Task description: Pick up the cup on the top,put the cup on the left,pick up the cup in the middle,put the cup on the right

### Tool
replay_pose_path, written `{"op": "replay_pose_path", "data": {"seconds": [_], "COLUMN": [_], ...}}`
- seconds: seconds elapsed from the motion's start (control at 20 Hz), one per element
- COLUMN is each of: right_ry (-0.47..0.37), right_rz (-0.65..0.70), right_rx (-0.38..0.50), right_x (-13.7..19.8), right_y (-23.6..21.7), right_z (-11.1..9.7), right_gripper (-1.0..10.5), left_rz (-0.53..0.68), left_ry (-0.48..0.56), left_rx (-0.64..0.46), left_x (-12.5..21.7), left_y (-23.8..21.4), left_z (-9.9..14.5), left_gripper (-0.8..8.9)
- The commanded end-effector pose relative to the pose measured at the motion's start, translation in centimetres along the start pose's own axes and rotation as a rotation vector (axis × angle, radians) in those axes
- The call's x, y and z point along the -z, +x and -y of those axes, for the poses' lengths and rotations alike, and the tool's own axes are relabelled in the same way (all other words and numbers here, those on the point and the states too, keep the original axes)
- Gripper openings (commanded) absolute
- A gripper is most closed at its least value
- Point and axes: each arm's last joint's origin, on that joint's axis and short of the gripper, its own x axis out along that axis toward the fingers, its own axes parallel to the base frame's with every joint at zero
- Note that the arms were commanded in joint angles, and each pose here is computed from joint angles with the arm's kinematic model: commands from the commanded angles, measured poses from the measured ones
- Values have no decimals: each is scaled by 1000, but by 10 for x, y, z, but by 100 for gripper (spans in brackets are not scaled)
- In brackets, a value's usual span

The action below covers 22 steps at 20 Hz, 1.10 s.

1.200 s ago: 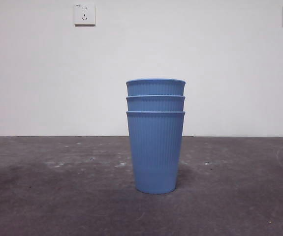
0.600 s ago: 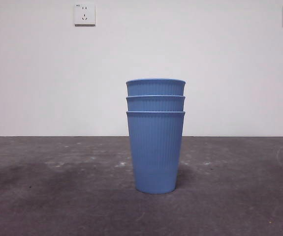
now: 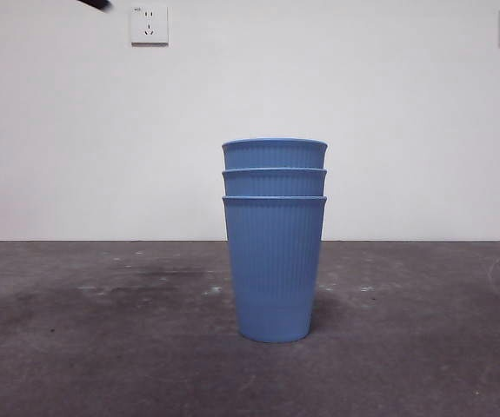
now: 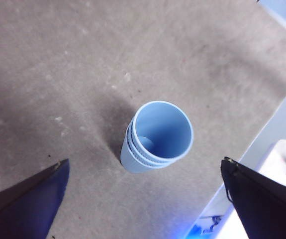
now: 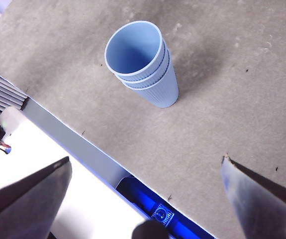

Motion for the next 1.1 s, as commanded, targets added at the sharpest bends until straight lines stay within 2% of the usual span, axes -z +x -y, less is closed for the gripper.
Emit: {"op": "replay_pose_path", "data": {"seconds": [0.05,0.2,0.45,0.55,0.65,0.8,0.85,0.95,1.05,1.1], "right_ry": [0,-1,2,3,4,5,5,5,5,5], "right_rz": [7,9,4,2,0,-2,-3,-3,-3,-3], "right_rx": [3,3,3,3,4,5,5,5,5,5], "right_x": [-1,-1,-2,-2,-3,-3,-3,-3,-3,-3], "right_y": [0,0,2,2,2,3,3,3,3,3], "right_z": [0,0,1,1,2,2,2,2,2,2], "right_gripper": [502,502,502,502,502,502,502,502,502,502], "left_rz": [-64,-143,-248,-275,-285,-298,-302,-322,-332,-336], "left_ry": [18,40,49,53,57,52,57,61,59,58], "left_rx": [-29,-77,-96,-112,-114,-111,-122,-127,-128,-128], "left_x": [-11,-19,-14,-12,-10,-8,-7,-5,-4,-4], "left_y": [32,72,129,142,150,156,156,156,155,155], "left_z": [4,6,4,5,5,11,12,14,14,15], "left_gripper": [615,615,615,614,556,555,528,402,392,328]}}
